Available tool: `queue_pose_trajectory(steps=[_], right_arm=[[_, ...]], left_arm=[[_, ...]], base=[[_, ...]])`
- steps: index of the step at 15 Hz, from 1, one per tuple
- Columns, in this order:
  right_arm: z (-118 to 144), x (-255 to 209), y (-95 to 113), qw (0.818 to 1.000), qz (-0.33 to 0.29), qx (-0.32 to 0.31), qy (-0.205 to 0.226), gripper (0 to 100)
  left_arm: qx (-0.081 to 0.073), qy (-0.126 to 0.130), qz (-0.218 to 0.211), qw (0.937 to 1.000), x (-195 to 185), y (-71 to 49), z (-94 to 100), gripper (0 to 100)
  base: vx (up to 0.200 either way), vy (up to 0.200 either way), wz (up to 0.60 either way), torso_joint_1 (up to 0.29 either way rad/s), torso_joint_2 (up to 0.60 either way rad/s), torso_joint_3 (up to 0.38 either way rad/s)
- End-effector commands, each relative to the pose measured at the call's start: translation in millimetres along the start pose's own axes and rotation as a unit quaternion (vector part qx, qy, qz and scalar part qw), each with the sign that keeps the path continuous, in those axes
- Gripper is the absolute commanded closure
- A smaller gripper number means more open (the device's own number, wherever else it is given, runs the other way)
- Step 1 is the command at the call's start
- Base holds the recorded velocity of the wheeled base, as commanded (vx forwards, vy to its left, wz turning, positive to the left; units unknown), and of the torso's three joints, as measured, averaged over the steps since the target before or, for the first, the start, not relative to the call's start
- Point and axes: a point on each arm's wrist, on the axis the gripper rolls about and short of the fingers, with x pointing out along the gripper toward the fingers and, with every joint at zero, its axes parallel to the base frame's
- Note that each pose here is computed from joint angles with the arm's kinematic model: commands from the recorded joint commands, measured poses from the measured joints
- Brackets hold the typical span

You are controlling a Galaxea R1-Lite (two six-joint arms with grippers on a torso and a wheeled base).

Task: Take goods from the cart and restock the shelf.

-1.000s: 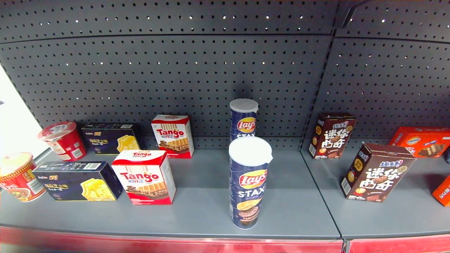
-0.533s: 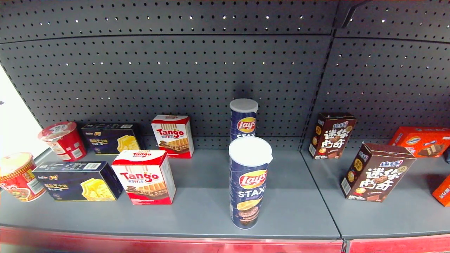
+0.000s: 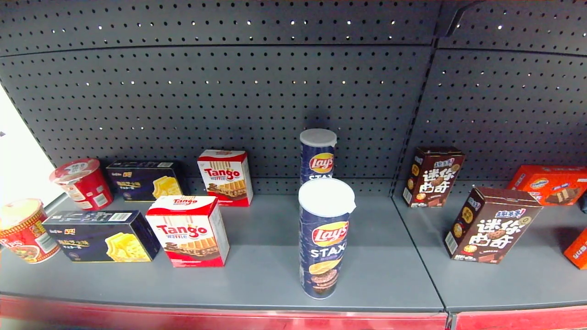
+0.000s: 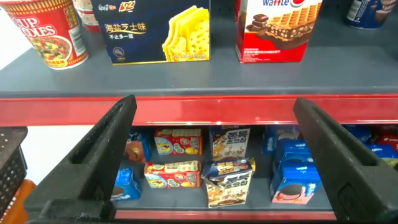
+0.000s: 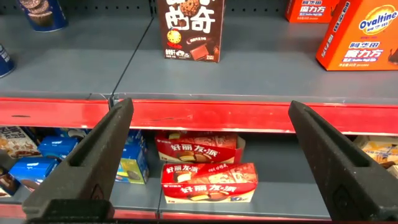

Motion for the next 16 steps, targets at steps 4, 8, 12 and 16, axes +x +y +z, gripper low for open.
queue_pose_trajectory(steps=[4, 8, 12, 16], right_arm=[[-0.1, 0.3, 0.0, 1.0, 0.0, 0.0, 0.002, 0], [-0.1, 0.3, 0.0, 1.0, 0.0, 0.0, 0.002, 0], [0.4, 0.1, 0.0, 1.0, 0.001, 0.0, 0.001, 0], [-0.1, 0.3, 0.0, 1.0, 0.001, 0.0, 0.002, 0]], left_arm=[[0.0, 0.0, 0.0, 1.0, 0.0, 0.0, 0.0, 0], [0.0, 0.0, 0.0, 1.0, 0.0, 0.0, 0.0, 0], [0.0, 0.0, 0.001, 1.0, 0.0, 0.0, 0.0, 0], [0.0, 0.0, 0.001, 1.0, 0.0, 0.0, 0.0, 0]], base=[[0.0, 0.0, 0.0, 0.0, 0.0, 0.0], [0.0, 0.0, 0.0, 0.0, 0.0, 0.0], [0.0, 0.0, 0.0, 0.0, 0.0, 0.0], [0.0, 0.0, 0.0, 0.0, 0.0, 0.0]])
